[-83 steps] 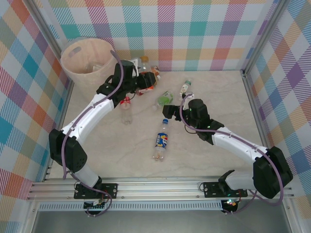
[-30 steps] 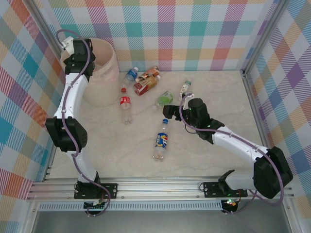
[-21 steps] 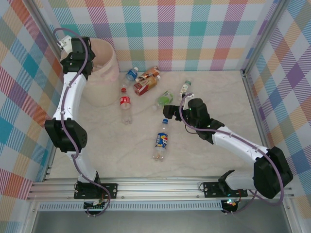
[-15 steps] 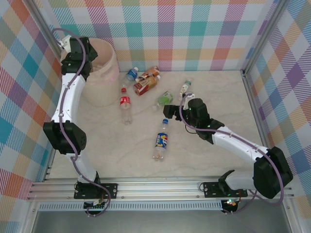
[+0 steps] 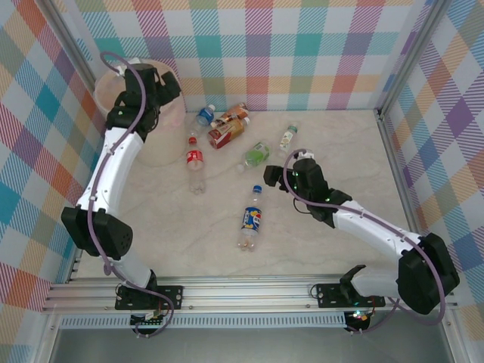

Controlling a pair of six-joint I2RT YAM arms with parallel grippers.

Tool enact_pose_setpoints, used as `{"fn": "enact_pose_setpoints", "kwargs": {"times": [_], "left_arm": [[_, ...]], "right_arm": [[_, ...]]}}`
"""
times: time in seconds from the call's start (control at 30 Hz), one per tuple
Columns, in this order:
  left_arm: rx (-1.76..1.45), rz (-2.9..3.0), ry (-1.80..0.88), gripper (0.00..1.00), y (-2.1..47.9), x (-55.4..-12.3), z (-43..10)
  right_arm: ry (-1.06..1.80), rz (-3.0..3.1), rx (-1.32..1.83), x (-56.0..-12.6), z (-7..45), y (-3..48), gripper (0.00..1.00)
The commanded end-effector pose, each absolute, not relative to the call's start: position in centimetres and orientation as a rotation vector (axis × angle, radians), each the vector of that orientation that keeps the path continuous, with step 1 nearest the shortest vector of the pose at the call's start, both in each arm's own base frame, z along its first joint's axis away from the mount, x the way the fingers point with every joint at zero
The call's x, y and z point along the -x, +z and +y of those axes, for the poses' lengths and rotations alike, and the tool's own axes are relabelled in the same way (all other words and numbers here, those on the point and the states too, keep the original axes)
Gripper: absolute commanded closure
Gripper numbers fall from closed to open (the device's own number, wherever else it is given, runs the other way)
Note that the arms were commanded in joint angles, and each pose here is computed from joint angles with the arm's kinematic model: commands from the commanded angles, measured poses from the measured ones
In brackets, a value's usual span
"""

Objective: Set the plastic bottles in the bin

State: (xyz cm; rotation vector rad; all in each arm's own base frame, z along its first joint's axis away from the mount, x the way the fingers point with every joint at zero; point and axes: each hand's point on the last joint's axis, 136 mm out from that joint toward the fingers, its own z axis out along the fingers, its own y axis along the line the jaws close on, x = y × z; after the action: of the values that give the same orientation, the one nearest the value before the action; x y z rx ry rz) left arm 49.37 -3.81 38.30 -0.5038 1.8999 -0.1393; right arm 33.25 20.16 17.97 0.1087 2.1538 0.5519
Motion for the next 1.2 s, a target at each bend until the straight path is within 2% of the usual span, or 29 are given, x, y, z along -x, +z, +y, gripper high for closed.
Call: {"fn": "enact_pose_setpoints", "kwargs": {"times": [0.0,0.2,0.37,0.53,0.63,0.9,1.03,1.17], "left_arm": [[0.46,1.877,-0.238,0.0,39.4,-47.9,-5.7],[0.454,1.931,-0.371,0.0,36.5,-45.5,-8.6],[0.503,1.995,-0.397,0.0,33.2,-43.7,-9.1],[0.527,2.072,-0.371,0.0,30.3,-42.6,-8.8],[0.529,2.105,-0.328,0.0,29.4,-41.8,-8.3],[0.556,2.107,-0.26,0.0,28.2,-40.3,-6.9],[0.557,2.115,-0.263,0.0,28.0,-40.2,-7.0],[0.557,2.127,-0.258,0.0,27.6,-40.2,-7.0]], "right_arm": [[0.462,2.213,-0.078,-31.9,18.8,16.3,0.0],[0.497,2.289,-0.057,-30.4,19.0,15.1,0.0],[0.656,2.39,-0.023,-28.5,22.1,13.4,0.0],[0.582,2.512,0.39,-24.9,26.9,10.6,0.0],[0.528,2.57,0.487,-23.6,28.3,9.2,0.0],[0.468,2.716,0.507,-23.4,29.5,5.9,0.0],[0.433,2.716,0.481,-24.6,30.2,5.7,0.0],[0.377,2.717,0.376,-26.2,30.4,5.4,0.11]]}}
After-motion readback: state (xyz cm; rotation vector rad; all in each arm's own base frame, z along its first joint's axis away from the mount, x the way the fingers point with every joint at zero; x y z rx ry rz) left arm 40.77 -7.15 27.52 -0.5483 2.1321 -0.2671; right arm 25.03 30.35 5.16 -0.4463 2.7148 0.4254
